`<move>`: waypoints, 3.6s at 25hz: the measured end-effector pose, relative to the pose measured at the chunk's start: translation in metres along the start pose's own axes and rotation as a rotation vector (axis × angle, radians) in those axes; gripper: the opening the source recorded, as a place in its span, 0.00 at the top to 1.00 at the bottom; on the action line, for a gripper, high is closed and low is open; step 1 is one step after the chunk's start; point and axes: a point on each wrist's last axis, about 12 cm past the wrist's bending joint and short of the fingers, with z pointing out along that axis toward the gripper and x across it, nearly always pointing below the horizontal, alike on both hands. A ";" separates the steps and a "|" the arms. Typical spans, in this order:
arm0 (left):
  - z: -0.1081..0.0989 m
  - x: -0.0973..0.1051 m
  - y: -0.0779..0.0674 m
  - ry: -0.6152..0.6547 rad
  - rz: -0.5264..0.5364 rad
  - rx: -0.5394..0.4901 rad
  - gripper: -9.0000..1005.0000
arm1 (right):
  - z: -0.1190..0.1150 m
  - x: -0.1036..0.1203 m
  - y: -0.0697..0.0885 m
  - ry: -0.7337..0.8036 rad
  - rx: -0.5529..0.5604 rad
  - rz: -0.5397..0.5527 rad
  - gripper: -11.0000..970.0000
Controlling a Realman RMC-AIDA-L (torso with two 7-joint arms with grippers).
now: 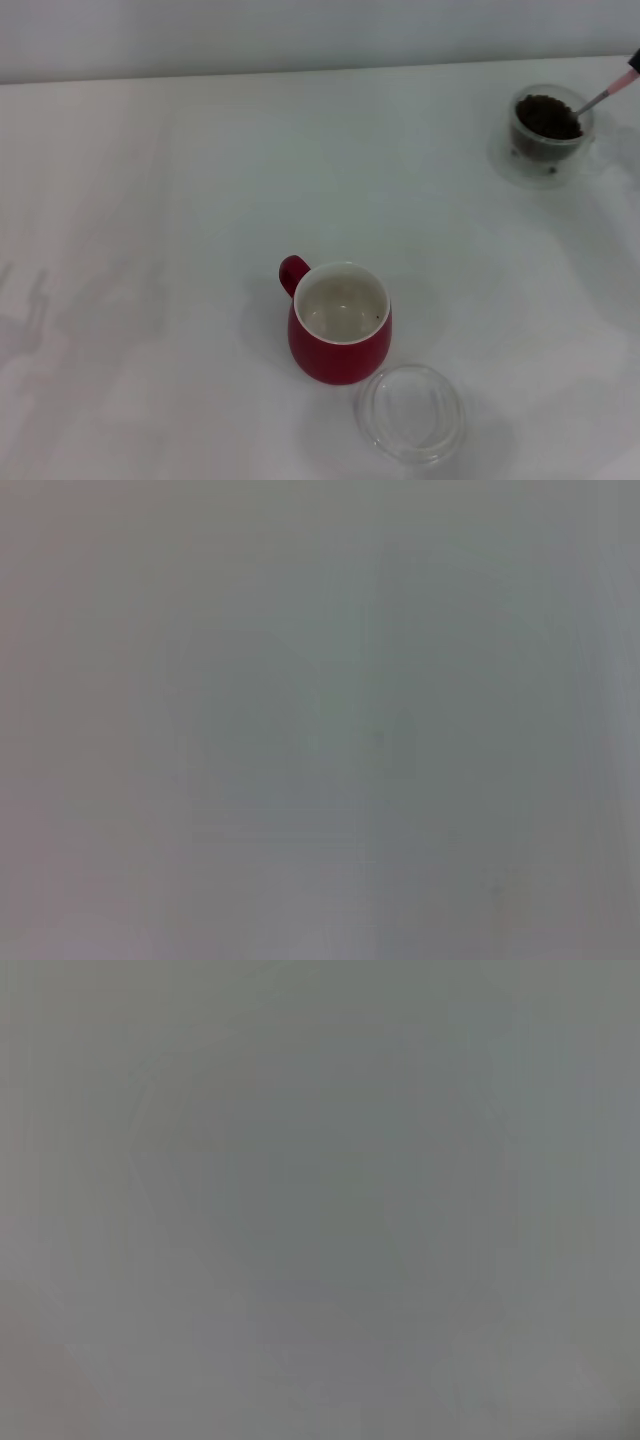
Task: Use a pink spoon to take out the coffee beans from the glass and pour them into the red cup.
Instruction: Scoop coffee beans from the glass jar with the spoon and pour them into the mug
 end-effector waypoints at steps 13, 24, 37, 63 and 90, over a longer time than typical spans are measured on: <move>0.001 -0.001 0.001 0.001 0.011 0.006 0.60 | 0.001 -0.002 -0.002 -0.046 0.025 0.129 0.84; 0.004 -0.001 0.002 -0.002 0.012 0.006 0.60 | 0.001 -0.010 -0.004 -0.059 0.027 0.186 0.84; 0.006 0.000 0.002 0.007 0.012 0.005 0.60 | -0.005 -0.015 -0.013 -0.046 0.041 0.241 0.84; 0.007 0.002 0.000 0.015 0.003 0.005 0.60 | -0.017 -0.019 -0.025 -0.043 0.068 0.420 0.83; 0.005 0.003 -0.002 0.023 0.000 0.015 0.60 | -0.020 -0.008 -0.001 0.057 -0.124 0.526 0.84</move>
